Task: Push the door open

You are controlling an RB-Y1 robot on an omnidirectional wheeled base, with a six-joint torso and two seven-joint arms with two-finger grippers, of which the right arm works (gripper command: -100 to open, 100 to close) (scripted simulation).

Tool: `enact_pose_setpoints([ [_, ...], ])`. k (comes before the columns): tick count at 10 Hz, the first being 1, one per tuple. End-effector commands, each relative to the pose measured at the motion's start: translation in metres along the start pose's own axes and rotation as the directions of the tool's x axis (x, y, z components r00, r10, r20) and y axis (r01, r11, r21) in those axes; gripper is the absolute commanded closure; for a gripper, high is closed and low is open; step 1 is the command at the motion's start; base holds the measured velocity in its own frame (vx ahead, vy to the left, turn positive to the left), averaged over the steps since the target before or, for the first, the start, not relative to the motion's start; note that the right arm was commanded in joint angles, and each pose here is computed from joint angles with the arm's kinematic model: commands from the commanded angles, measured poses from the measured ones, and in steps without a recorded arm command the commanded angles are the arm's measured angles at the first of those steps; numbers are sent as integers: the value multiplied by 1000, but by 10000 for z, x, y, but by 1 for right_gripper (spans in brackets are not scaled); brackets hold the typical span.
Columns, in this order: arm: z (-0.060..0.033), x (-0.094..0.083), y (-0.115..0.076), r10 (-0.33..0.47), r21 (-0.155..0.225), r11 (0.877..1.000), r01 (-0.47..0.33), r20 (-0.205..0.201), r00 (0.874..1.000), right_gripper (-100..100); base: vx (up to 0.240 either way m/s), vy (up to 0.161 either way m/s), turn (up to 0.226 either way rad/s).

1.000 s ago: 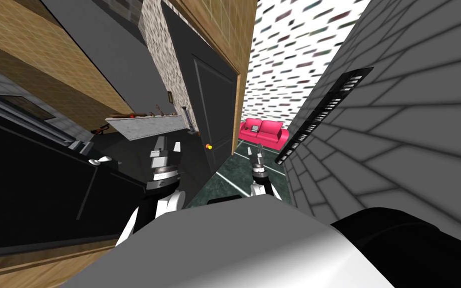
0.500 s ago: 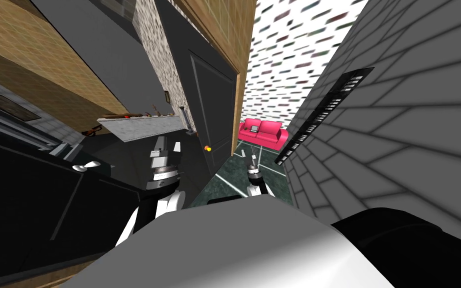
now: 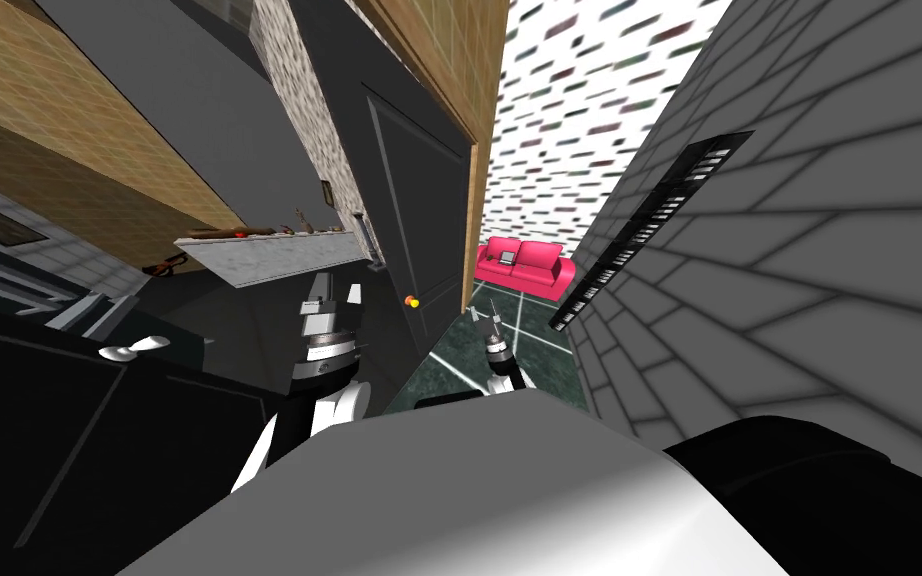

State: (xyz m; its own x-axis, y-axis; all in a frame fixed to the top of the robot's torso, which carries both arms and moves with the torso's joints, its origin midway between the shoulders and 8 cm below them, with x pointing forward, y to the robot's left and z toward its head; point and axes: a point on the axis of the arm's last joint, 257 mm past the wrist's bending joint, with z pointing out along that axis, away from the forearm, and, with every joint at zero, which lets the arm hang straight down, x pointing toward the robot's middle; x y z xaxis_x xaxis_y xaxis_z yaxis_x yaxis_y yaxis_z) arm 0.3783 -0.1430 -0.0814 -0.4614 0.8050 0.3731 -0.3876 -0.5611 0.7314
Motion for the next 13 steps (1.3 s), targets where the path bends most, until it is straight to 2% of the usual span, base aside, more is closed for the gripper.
enact_pose_setpoints([
  [1, -10, 97, -175, 74, 31, 997, -74, -17, 997, -100, 106, 15, -47],
  [4, -97, 254, -474, 202, 96, 975, -198, -37, 979, -100, 94, 13, -45],
  [7, -218, 420, -768, 327, 169, 934, -315, -44, 944, -100, 95, 12, -45],
  [10, -371, 587, -1050, 441, 245, 874, -420, -36, 897, -100, 107, 9, -40],
  [13, -556, 749, -1316, 544, 321, 797, -512, -11, 839, -100, 90, 11, -48],
])
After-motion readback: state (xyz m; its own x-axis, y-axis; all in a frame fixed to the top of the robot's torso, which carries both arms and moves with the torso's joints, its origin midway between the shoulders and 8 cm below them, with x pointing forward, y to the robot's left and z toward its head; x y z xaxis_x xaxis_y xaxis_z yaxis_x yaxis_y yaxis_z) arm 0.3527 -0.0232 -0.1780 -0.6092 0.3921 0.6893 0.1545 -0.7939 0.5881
